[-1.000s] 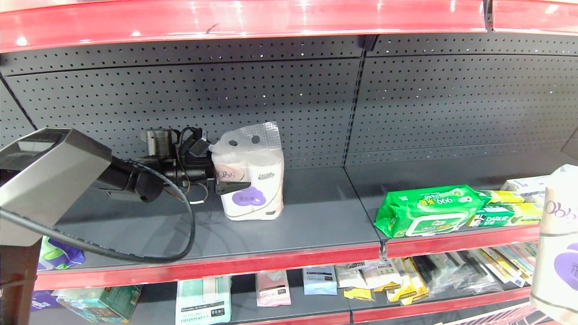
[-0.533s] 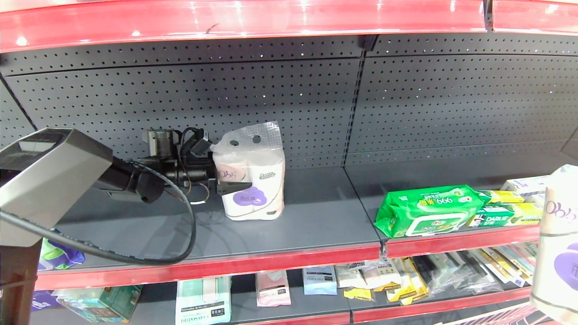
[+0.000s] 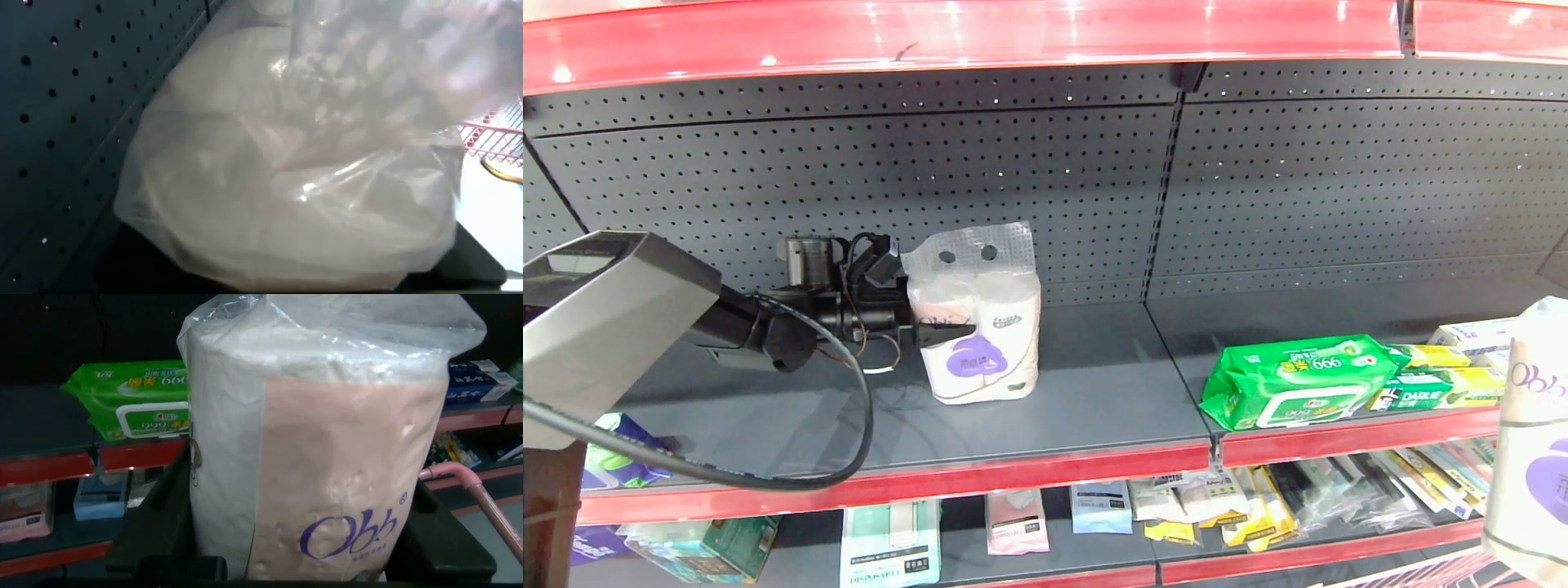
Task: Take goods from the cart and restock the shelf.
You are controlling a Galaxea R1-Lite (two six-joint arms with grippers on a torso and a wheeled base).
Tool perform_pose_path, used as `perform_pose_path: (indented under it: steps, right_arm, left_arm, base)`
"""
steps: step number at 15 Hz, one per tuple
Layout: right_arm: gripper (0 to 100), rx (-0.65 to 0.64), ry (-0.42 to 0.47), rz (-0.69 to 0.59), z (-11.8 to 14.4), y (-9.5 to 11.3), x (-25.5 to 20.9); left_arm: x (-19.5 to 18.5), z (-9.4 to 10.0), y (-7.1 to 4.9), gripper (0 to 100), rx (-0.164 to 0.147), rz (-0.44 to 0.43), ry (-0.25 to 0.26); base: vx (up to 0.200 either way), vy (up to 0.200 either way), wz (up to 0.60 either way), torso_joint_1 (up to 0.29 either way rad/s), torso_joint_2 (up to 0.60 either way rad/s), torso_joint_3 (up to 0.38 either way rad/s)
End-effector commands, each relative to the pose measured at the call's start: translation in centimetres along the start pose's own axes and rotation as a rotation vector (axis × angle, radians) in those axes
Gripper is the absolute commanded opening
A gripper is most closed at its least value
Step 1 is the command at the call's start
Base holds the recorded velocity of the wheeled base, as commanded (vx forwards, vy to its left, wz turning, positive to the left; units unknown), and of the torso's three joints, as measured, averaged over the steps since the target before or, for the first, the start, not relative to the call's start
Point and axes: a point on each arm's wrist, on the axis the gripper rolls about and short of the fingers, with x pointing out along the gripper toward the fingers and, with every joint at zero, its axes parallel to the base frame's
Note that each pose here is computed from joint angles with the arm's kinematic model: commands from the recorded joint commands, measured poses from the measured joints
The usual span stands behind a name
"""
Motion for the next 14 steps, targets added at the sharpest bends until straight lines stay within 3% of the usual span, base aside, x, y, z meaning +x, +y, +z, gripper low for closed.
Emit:
perform_pose_path:
  steps: [1,4,9,14]
  right_arm:
    - [0,0.000,-0.001,-0.001,0.1,0.0,0.0]
    - [0,0.000,-0.004,-0.001,0.2,0.0,0.0]
    - [0,-0.001,0.004,0.000,0.3,0.0,0.2]
    - [0,-0.002,0.014,0.004,0.5,0.0,0.6]
  left_arm:
    - [-0.9,0.9,-1.2,0,-0.011,0.000,0.003]
    - [-3.2,1.0,-2.3,0,-0.025,0.034,0.013]
    - [-6.2,-0.3,-5.1,0,0.001,0.084,0.003]
    - [-7.7,-1.2,-6.6,0,-0.009,0.089,-0.004]
  base:
    - [0.000,0.000,0.00,0.000,0.00,0.000]
    - [0.000,0.000,0.00,0.000,0.00,0.000]
    - [0.000,0.000,0.00,0.000,0.00,0.000]
    - [0.000,0.000,0.00,0.000,0.00,0.000]
